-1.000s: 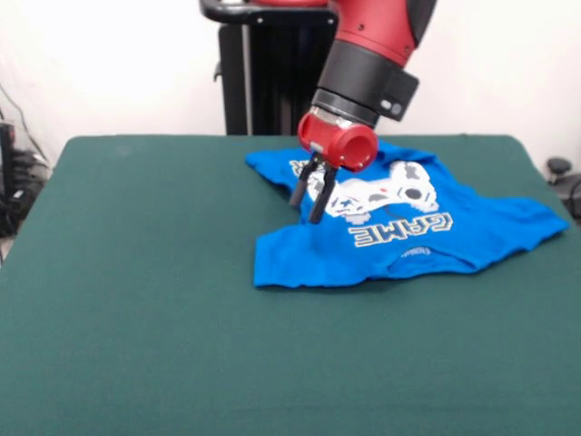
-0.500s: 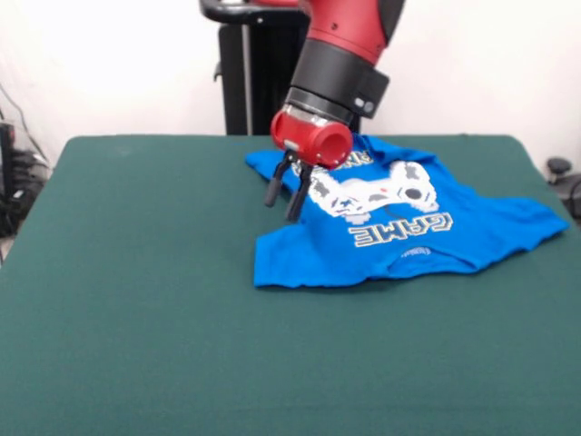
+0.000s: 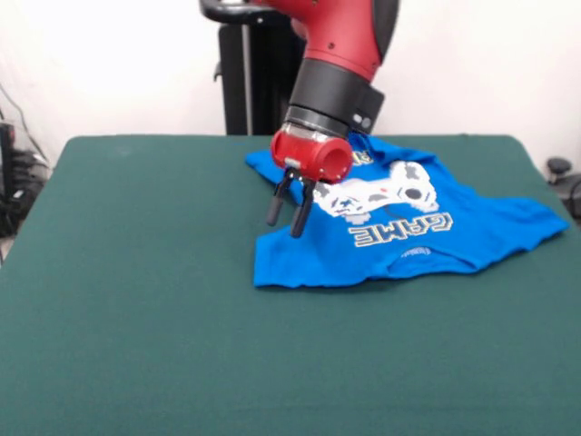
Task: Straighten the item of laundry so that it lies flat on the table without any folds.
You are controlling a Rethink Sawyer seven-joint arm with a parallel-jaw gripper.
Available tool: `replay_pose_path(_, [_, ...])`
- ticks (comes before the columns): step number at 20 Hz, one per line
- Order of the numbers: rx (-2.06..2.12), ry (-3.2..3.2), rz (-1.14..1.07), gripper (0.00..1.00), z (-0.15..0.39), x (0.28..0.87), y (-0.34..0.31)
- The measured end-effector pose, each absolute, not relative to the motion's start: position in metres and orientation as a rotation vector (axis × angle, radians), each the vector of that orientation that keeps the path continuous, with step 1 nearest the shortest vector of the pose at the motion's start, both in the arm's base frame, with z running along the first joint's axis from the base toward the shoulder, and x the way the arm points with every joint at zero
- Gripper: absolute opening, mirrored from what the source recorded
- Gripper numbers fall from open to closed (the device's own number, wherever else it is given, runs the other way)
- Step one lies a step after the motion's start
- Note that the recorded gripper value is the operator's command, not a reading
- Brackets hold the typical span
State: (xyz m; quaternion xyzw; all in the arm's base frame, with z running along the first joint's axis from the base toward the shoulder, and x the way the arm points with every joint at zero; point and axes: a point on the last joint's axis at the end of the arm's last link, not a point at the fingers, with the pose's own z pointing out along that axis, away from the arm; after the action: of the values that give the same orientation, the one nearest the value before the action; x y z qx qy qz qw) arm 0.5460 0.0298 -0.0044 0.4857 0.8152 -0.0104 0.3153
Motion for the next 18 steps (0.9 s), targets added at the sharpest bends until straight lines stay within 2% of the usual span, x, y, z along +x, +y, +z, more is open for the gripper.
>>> replay_pose_path(7, [1.217,2.111,0.065,1.0,-0.015,0.556,0.026])
replay_pose_path(18, [1.217,2.171,0.018,1.0,-0.051,0.542,0.028])
